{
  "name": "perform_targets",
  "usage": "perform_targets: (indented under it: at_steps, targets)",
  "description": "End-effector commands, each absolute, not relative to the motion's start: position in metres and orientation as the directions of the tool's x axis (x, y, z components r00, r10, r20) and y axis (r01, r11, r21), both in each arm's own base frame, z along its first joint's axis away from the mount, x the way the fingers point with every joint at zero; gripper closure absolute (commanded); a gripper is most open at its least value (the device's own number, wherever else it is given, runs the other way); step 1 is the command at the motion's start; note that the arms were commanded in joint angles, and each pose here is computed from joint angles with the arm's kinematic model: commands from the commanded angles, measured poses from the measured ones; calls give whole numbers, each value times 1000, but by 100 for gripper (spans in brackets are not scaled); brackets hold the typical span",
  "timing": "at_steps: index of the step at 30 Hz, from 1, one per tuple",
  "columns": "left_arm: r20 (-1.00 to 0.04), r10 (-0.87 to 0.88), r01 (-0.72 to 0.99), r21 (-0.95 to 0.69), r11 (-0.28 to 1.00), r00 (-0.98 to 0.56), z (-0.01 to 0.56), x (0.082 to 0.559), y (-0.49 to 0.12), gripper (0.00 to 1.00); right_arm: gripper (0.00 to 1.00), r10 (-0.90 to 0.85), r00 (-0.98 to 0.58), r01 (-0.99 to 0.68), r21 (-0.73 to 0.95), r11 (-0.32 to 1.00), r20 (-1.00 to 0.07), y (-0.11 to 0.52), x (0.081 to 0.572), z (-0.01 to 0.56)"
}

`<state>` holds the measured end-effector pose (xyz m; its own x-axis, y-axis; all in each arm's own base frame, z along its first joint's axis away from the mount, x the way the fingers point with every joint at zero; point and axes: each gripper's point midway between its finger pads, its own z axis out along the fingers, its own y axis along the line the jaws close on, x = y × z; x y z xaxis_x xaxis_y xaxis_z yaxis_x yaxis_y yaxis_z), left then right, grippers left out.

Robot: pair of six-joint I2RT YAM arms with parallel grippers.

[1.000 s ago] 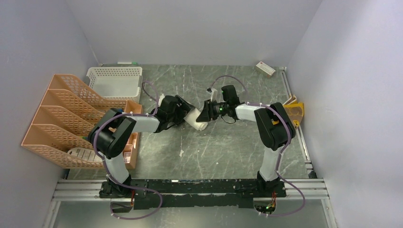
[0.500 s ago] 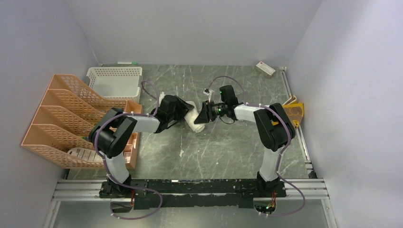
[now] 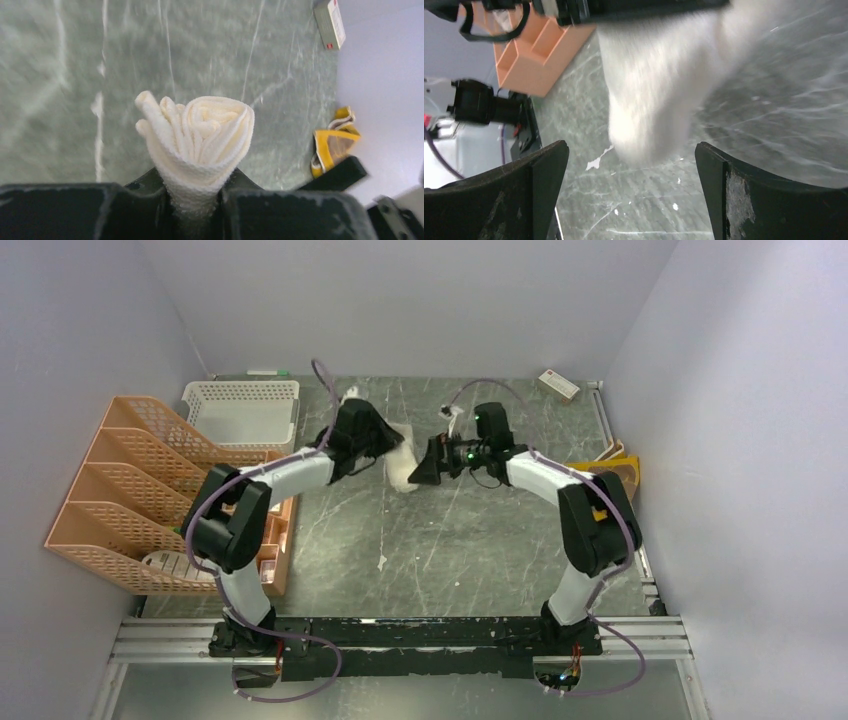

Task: Roll the towels
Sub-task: Pick up the towel at the center of the board, then place the towel in the bin.

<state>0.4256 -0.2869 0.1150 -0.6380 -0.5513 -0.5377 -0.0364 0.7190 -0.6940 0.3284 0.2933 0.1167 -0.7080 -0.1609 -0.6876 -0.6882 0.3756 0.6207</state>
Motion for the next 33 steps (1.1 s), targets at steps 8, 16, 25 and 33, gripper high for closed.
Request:
perform_targets:
  at_steps: [8,16,25,33]
  targets:
    - [-817,-93,76,-165,983,-569,229,501,-134,90,0,33,-361,-674,285,681,-932,208,365,258]
    - [-869,94,-72,147,987,-485,265,536,-8,86,0,94,-429,-689,393,609,-898,208,307,223]
    - [-877,240,-125,316,940,-416,243,573,58,90,0,39,-455,-703,386,597,-890,205,278,204]
    - [-877,232,-44,275,960,-420,185,624,43,90,0,28,-448,-714,377,590,-893,205,269,203]
